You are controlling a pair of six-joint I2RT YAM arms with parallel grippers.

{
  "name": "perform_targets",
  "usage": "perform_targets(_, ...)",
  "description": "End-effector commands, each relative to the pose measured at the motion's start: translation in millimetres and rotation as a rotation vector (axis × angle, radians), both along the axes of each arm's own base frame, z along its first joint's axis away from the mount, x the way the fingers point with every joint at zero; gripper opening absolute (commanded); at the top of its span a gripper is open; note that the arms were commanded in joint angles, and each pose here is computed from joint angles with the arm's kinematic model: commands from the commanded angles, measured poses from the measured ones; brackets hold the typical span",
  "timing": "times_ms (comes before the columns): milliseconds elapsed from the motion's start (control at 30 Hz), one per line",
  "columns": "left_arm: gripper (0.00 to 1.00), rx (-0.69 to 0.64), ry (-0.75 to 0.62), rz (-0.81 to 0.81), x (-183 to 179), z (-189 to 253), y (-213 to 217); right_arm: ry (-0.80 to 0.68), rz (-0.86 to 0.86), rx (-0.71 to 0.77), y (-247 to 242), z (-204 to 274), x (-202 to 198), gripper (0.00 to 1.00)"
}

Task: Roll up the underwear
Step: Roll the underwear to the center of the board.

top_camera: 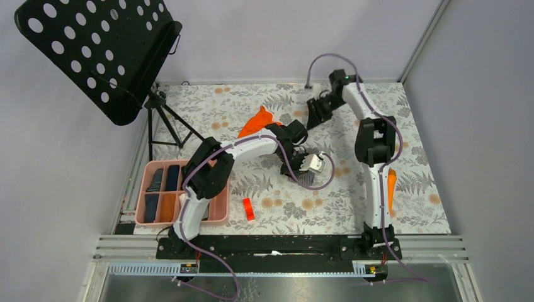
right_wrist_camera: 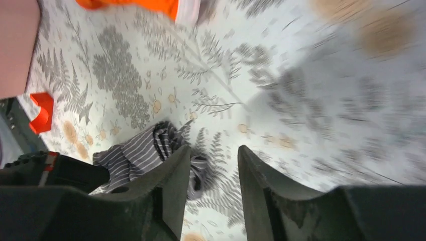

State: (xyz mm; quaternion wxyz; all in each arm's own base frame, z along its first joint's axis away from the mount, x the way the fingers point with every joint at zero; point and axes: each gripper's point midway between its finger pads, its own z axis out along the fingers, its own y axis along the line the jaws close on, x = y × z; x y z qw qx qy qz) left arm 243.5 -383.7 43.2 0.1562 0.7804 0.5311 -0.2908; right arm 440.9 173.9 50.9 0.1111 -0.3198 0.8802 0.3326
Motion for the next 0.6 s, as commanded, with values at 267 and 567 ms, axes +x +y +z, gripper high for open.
perform_targets(267,0.00,0.059,0.420,0.208,-12.7,4.9,-7.5,-0.981,-0.506,0.029,-167.2,259.2,44.3,0.56)
perform_targets(567,0.00,0.025,0.628,0.338,7.2,6.2,-23.7,-0.998,-0.277,0.072,-118.3,209.6,-128.2,0.45)
